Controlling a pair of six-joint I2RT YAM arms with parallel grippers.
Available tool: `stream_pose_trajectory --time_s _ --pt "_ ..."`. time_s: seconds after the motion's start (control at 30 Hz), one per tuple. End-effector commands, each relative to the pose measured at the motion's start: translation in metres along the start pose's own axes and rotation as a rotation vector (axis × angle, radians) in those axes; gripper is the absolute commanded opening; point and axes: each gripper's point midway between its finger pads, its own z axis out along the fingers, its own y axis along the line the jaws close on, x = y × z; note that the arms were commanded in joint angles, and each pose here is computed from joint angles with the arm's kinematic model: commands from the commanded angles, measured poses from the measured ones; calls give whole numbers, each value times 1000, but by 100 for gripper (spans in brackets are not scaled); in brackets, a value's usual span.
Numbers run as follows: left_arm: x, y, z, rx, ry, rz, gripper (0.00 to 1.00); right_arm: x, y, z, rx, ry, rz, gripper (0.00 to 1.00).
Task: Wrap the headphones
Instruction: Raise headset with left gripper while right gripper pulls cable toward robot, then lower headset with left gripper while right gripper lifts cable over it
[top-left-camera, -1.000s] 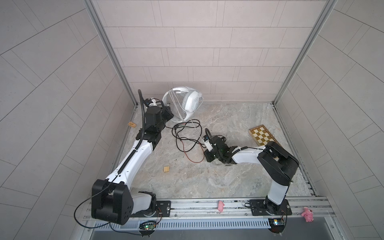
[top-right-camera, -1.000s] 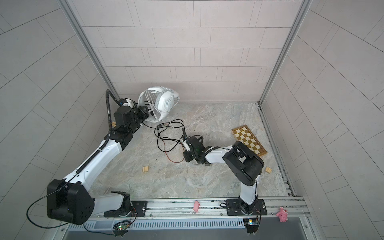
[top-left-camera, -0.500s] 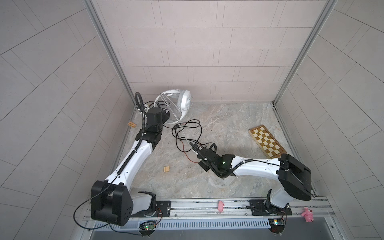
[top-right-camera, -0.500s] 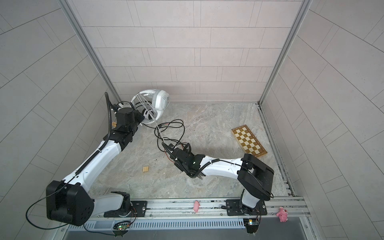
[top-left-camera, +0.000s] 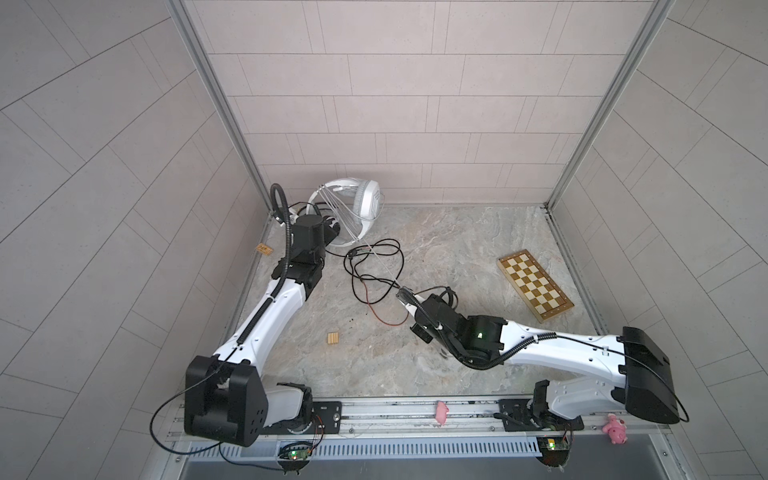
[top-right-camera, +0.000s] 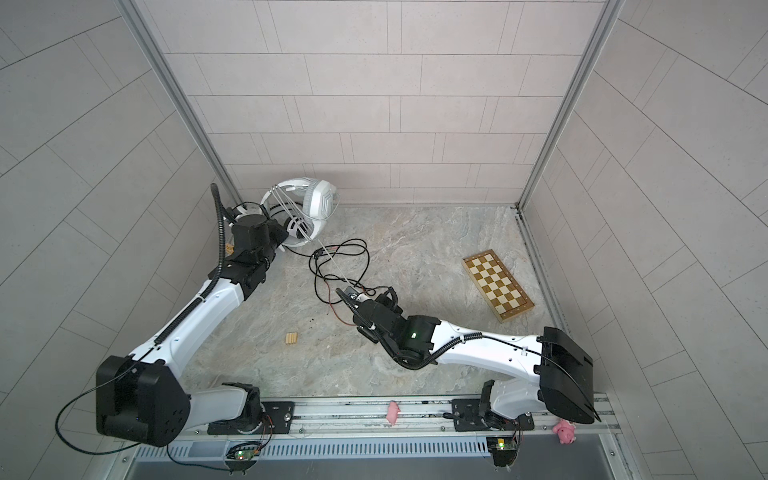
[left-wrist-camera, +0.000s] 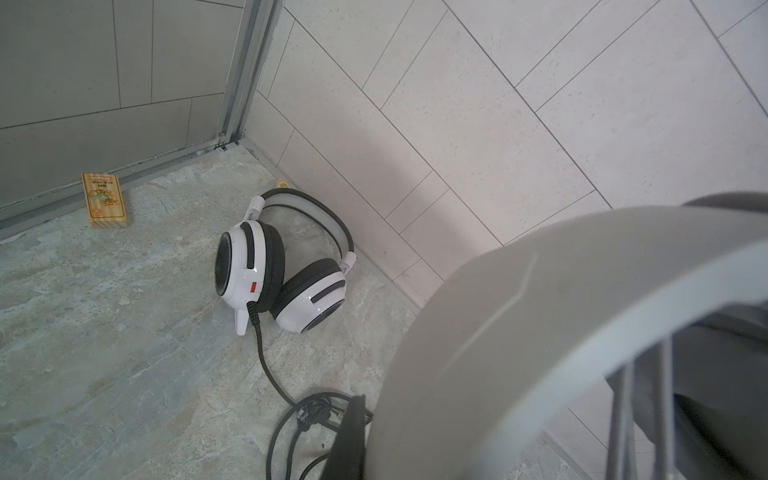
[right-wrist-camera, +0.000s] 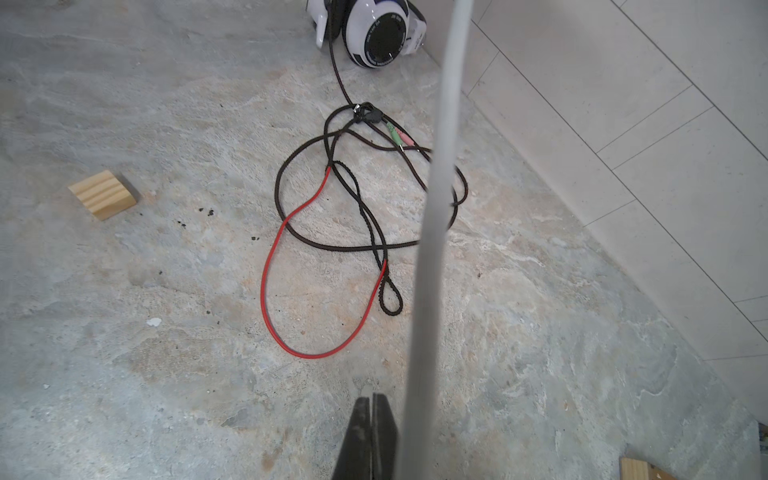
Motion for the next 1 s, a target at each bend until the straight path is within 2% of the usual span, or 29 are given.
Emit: stream_pose_trajectory --time_s 0.0,0.17,0.37,0.6,0.8,0.97 --pt "-42 -16 -6 56 -147 -120 0 7 18 -10 -58 19 -79 1" --pt "-44 -16 -8 50 -162 -93 0 -10 39 -19 -75 -3 -156 1" --pt "-25 -37 -7 78 -101 9 0 -60 36 -47 -56 -111 -204 1" --pt "18 -90 -13 199 16 274 0 -117 -24 -85 121 -216 -221 3" --pt "52 -125 -31 236 46 535 0 -149 -98 -114 255 -260 -149 3" --pt "72 -143 -44 305 49 631 0 -163 -154 -132 370 -278 -84 4"
